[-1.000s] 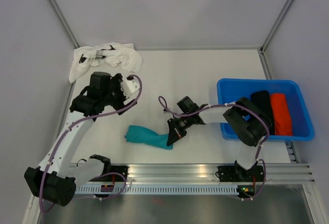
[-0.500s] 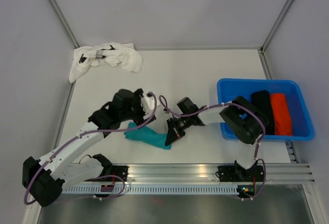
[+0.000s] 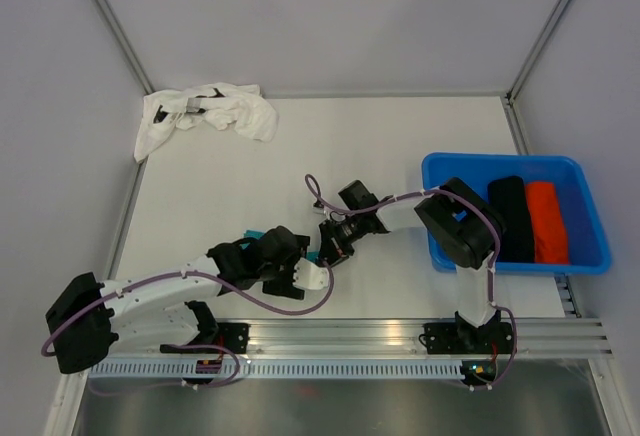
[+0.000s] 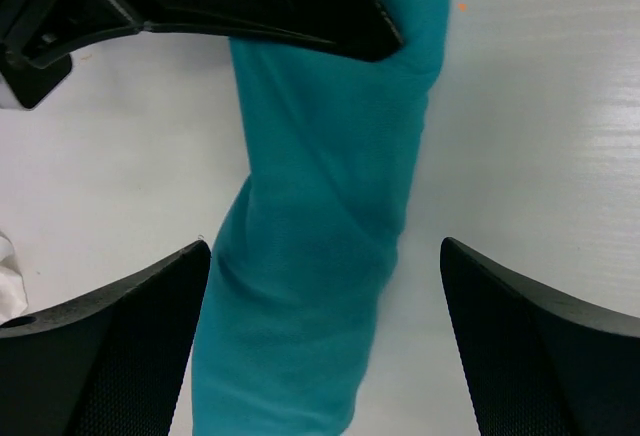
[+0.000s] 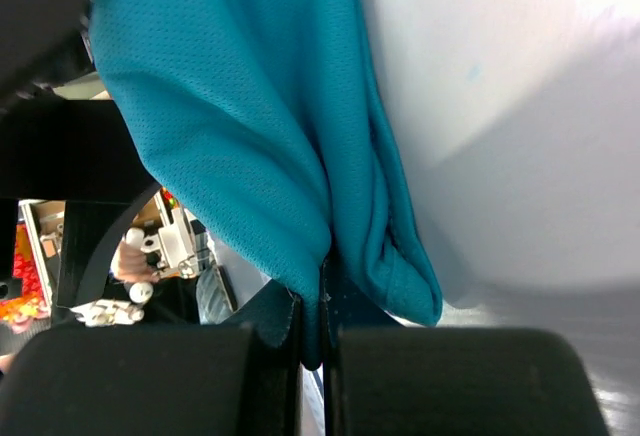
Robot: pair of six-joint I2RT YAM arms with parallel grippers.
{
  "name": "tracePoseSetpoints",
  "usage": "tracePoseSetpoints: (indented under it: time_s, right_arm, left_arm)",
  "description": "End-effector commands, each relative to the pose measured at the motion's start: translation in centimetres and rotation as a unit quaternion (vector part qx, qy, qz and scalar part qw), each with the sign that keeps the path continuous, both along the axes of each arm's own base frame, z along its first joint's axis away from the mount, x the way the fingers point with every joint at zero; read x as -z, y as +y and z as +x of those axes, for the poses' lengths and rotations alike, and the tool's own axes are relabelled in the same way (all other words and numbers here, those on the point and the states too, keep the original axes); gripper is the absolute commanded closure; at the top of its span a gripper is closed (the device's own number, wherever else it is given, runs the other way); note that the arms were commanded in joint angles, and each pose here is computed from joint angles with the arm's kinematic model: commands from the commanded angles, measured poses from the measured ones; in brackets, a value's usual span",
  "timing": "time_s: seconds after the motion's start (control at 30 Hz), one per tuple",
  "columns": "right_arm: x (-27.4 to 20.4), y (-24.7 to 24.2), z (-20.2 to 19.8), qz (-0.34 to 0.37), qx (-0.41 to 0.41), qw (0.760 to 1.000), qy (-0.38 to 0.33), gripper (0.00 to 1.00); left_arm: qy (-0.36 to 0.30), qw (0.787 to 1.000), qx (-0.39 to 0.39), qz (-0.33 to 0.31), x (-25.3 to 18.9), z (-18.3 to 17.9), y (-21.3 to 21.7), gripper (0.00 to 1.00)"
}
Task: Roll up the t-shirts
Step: Place the rolled tshirt into the container
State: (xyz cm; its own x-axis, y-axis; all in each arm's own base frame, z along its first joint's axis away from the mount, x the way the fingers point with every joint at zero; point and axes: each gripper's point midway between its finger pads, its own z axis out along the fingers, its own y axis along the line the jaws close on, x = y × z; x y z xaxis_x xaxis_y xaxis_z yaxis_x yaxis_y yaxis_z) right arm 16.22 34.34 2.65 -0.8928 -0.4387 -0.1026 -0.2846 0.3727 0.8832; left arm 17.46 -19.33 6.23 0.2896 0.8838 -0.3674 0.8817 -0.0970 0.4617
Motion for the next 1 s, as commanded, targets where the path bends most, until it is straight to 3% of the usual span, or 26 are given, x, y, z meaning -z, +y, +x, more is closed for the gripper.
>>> tracePoseSetpoints:
  time_s: [0.0,0.1,0.17,0.3,0.43,0.57,0.77,0.97]
  right_arm:
    - [0.2,0.3,0.9,-0.008,-0.002,1.000,-0.007,1.00]
    - [0.2,0.2,0.8,-0.007,-0.006,1.000,0.003,1.00]
    - [0.1,0.2,0.5,-0.003,-0.010,1.000,0.011,1.00]
    - [-0.3,0.0,0.6,0.007,-0.013,1.000,0.021,1.00]
    - [-0.5,-0.2,0.6,0.000,-0.018,1.000,0.024,1.00]
    - [-0.7,-0.5,0.6,-0.001,-0.026,1.000,0.016,1.00]
    - [-0.7,-1.1,-0.1,-0.002,-0.049,0.999,0.013,1.00]
    - [-1.1,-1.4,-0.2,0.000,-0.066,0.998,0.008,1.00]
  left_arm:
    - [-0.027,1.000,0.013,-0.004,-3.3,0.9,-1.2,0.00]
    - [0.008,0.999,0.029,-0.015,-4.7,-0.8,-2.2,0.00]
    - [0.008,0.999,0.041,0.014,-2.9,-1.6,-1.4,0.00]
    - [-0.013,0.996,0.055,0.066,1.2,-1.5,0.9,0.00]
    - [-0.082,0.993,0.057,0.066,1.9,0.7,0.5,0.00]
    - [-0.088,0.993,0.048,0.056,2.1,1.4,-0.4,0.00]
    - [-0.049,0.995,0.041,0.079,3.9,1.9,0.7,0.01]
    - [0.035,0.993,0.063,0.097,4.7,0.5,1.9,0.11]
